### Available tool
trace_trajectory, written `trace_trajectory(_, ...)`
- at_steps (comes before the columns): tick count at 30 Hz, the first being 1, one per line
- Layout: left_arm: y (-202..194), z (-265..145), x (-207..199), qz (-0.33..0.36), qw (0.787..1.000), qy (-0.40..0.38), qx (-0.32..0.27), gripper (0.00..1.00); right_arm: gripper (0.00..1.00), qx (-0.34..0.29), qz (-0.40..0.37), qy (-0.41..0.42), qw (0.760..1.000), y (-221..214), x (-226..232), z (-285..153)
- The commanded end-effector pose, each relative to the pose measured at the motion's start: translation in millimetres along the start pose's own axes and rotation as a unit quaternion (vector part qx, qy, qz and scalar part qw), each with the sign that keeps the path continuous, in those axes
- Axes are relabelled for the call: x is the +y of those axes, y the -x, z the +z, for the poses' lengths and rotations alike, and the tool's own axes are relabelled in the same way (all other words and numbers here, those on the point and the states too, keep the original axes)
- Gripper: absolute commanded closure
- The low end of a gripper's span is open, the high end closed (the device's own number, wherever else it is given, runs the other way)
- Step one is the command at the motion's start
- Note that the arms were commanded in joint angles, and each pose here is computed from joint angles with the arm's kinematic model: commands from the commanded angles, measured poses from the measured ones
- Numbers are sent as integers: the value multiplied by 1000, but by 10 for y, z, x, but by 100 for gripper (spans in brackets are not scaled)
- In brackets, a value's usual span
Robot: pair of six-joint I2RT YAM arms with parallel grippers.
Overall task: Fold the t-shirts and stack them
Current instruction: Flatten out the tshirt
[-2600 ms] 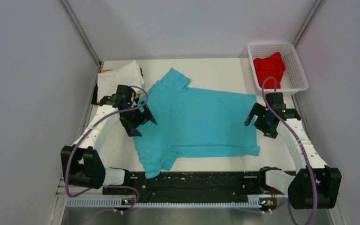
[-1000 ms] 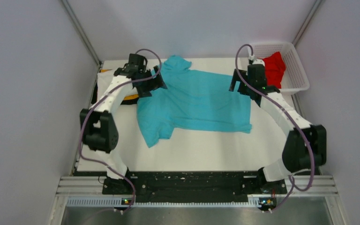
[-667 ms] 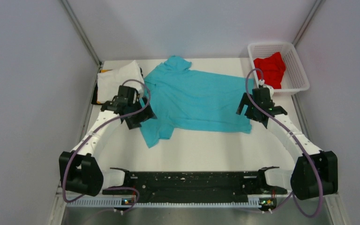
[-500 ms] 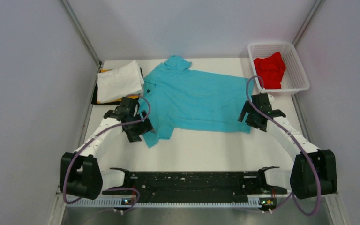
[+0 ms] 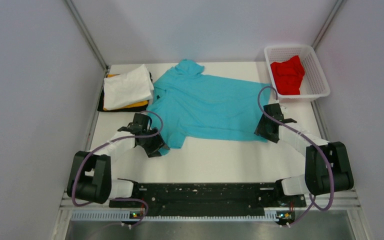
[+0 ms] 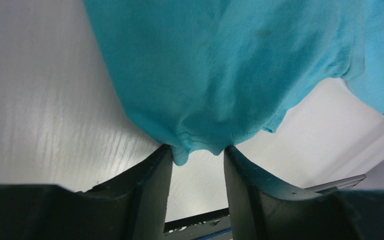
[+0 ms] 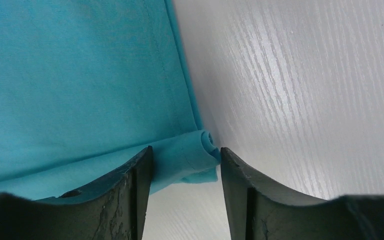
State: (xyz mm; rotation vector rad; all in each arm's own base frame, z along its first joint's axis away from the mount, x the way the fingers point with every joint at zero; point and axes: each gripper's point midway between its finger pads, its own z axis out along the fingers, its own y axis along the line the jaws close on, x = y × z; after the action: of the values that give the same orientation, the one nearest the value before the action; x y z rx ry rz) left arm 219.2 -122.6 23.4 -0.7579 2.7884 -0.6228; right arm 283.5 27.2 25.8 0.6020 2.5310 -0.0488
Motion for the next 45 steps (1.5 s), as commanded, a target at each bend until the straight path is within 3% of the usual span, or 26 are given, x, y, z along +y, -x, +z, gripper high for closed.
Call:
trace_trajectory(1, 106, 187, 83, 10, 1000, 19, -20, 82, 54, -22, 11, -2, 1000, 143, 0, -59)
trace_trajectory(2, 121, 182, 105, 11, 999, 27, -23, 97, 59, -21, 10, -5, 1000, 135, -21, -80)
trace_trajectory(7, 168, 58, 123, 21, 998, 45, -35, 100, 85, 3, 0, -22, 1000, 48, -125, -236)
trace_trajectory(14, 132, -187, 152, 27, 997, 64, -41, 100, 94, 40, -5, -31, 999, -56, -212, -525)
trace_trajectory(20, -55, -391, 306, 15, 995, 90, -31, 100, 90, 160, 21, -60, 985, -635, -413, -816)
trace_trajectory(23, -130, -471, 400, 7, 994, 106, -31, 100, 81, 206, 42, -67, 975, -1019, -542, -895)
trace_trajectory(25, -181, -503, 458, 2, 993, 116, -27, 100, 58, 210, 50, -68, 974, -1132, -598, -916)
trace_trajectory(28, -246, -574, 486, -7, 992, 127, -17, 100, 24, 174, 59, -49, 982, -950, -528, -978)
trace_trajectory(29, -250, -614, 476, -11, 992, 129, -16, 96, 12, 157, 61, -38, 985, -840, -477, -1014)
trace_trajectory(30, -238, -661, 476, -14, 991, 135, -20, 84, 3, 138, 59, -26, 988, -728, -432, -1047)
trace_trajectory(31, -219, -723, 480, -17, 989, 144, -25, 61, 2, 113, 51, -12, 992, -596, -391, -1078)
trace_trajectory(33, -163, -844, 461, -14, 987, 154, -39, 7, 1, 70, 37, 9, 997, -379, -329, -1138)
trace_trajectory(34, -123, -904, 471, -13, 985, 163, -50, 2, 1, 54, 29, 24, 998, -299, -284, -1166)
trace_trajectory(38, 69, -1070, 301, -5, 985, 137, -101, 1, 1, 3, 8, 116, 993, -91, 7, -1257)
trace_trajectory(42, 286, -1021, -293, 41, 992, 3, -122, 1, 1, -5, 13, 236, 972, -36, 470, -1232)
trace_trajectory(45, 410, -854, -631, 62, 992, -54, -101, 1, 1, 9, 12, 257, 966, -76, 619, -1052)
